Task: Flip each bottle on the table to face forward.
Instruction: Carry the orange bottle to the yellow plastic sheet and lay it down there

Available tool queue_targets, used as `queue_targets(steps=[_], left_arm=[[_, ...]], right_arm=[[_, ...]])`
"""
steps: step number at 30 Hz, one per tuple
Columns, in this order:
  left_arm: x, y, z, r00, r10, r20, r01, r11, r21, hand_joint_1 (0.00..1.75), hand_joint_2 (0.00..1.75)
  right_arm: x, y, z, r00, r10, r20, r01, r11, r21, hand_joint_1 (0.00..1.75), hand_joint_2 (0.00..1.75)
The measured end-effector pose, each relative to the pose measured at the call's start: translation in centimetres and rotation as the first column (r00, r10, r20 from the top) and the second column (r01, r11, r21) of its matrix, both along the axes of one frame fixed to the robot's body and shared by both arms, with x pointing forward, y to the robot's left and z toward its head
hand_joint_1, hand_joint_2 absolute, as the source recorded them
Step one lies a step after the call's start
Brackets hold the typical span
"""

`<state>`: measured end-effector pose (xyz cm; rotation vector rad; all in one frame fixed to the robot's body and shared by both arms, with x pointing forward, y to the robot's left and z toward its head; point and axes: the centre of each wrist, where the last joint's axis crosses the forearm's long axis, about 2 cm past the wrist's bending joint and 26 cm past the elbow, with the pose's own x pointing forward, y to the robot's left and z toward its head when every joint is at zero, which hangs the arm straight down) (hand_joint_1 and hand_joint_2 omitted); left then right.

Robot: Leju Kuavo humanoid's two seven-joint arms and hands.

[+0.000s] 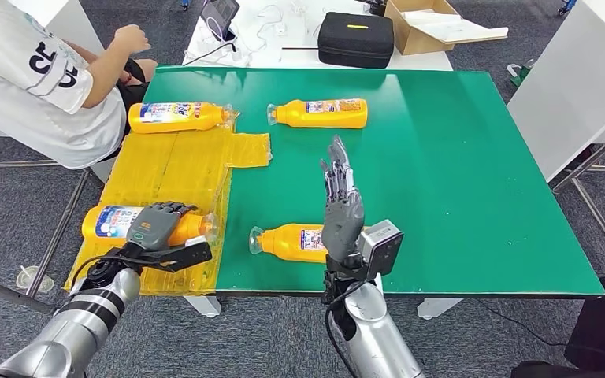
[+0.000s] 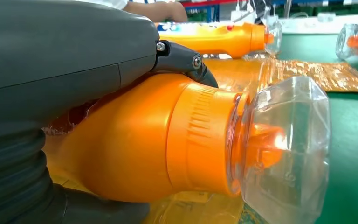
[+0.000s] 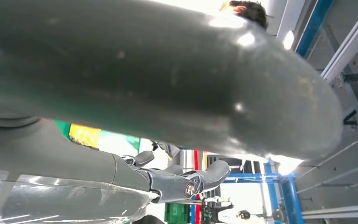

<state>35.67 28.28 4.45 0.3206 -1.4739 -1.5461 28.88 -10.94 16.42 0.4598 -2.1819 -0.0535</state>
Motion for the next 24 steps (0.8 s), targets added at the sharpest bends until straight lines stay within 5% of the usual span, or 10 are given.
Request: queue_targets(steps=[1, 2, 24], left_arm=[[0.1, 0.0, 0.1, 1.0, -0.002, -0.02, 0.002, 1.0, -0.007, 0.05, 1.75], [0.3, 0.1, 0.2, 0.999, -0.004, -0.046, 0.004, 1.0, -0.018, 0.02, 1.75], [0.5, 3.4, 0.5, 0.895, -0.082, -0.439, -0.048, 0.96, -0.276, 0.0, 1.75]], right_arm=[[0.0, 0.0, 0.0, 1.0, 0.002, -0.003, -0.002, 1.0, -0.001, 0.0, 0.0], [0.1, 0.1, -0.1, 1.0, 0.004, -0.007, -0.004, 1.0, -0.002, 0.0, 0.0], [0.7, 1.0, -1.3, 0.996, 0.048, -0.078, -0.048, 0.999, -0.008, 0.0, 0.0]])
